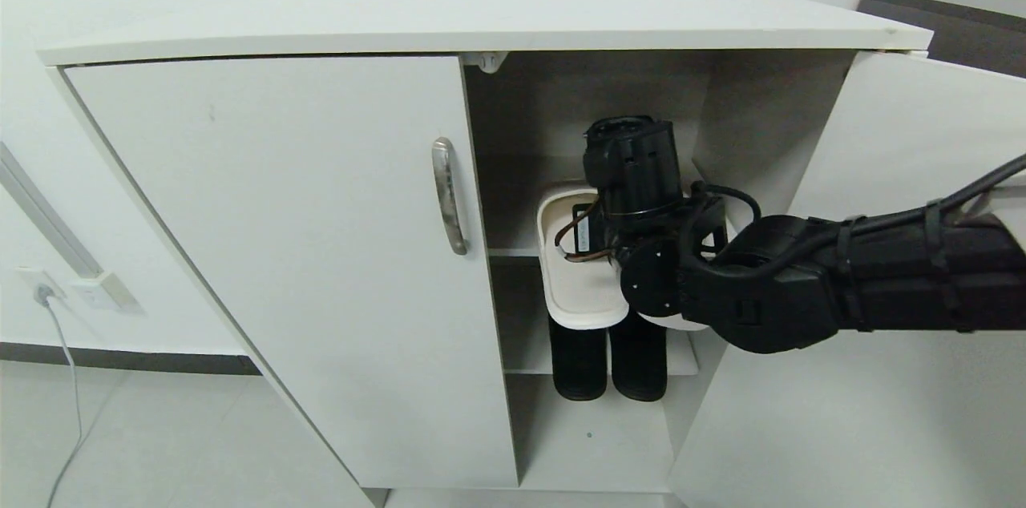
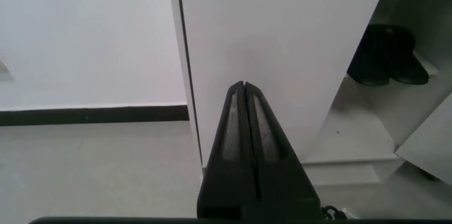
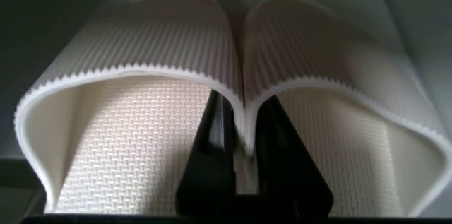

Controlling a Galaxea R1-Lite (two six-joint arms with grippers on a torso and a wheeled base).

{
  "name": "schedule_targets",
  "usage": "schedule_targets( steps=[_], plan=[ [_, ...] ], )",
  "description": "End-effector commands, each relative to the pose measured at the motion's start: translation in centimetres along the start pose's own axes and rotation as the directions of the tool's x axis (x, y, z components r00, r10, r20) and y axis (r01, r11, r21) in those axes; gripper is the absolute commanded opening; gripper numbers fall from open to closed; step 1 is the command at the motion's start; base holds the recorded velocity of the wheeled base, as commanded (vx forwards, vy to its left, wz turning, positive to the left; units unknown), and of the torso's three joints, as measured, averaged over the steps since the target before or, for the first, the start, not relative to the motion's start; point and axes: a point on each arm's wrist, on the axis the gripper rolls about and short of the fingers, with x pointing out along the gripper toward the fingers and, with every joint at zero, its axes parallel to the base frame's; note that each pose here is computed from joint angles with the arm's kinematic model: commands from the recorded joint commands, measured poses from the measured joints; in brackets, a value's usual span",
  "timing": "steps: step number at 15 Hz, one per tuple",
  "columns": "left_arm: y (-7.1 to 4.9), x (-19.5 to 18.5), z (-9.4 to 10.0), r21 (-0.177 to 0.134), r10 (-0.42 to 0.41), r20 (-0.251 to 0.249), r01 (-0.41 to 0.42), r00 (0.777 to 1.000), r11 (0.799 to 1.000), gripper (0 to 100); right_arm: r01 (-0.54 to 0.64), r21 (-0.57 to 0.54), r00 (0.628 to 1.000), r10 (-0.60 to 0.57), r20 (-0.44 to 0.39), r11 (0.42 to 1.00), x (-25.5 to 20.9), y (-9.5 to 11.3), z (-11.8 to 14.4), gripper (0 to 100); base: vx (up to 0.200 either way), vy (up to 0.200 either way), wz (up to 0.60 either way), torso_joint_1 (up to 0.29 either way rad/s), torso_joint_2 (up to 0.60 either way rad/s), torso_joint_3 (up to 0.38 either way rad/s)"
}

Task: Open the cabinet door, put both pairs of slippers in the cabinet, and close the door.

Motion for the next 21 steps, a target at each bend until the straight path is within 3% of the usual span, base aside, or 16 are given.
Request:
schedule_targets(
  steps=[1,6,9,11,19,20,21],
  plan=[
    [0.0,0.0,0.0,0.000,-0.001,0.000,0.001,1.000,1.000,0,0.028,0.005,1.000,-0.028,0.001,1.000,2.3,0.5,-0.5,0,0.000,0.000,0.00,0.000,0.00,0.000],
    [0.0,0.0,0.0,0.000,0.000,-0.001,0.000,1.000,1.000,0,0.064,0.021,0.998,-0.064,0.005,0.998,4.9,0.4,0.7,0,0.000,0.000,0.00,0.000,0.00,0.000],
    [0.0,0.0,0.0,0.000,0.002,-0.003,-0.002,1.000,1.000,0,0.076,0.072,0.996,-0.080,0.050,0.994,6.2,0.4,2.8,0,0.000,0.000,0.00,0.000,0.00,0.000],
    [0.0,0.0,0.0,0.000,0.002,-0.001,-0.002,1.000,1.000,0,0.081,0.059,0.996,-0.083,0.036,0.995,6.1,0.1,3.5,0,0.000,0.000,0.00,0.000,0.00,0.000],
    [0.1,0.0,0.0,-0.002,0.026,-0.001,-0.026,1.000,1.000,0,0.076,0.044,0.997,-0.077,0.018,0.996,6.7,-0.1,3.0,0,0.000,0.000,0.00,0.000,0.00,0.000],
    [0.1,0.0,0.0,-0.002,0.026,-0.001,-0.026,1.000,1.000,0,0.076,0.044,0.997,-0.077,0.018,0.996,6.7,-0.1,3.0,100,0.000,0.000,0.00,0.000,0.00,0.000],
    [0.1,0.0,0.0,-0.005,0.026,-0.001,-0.026,1.000,1.000,0,0.077,0.042,0.997,-0.077,0.017,0.996,6.7,-0.1,3.0,100,0.000,0.000,0.00,0.000,0.00,0.000]
  ],
)
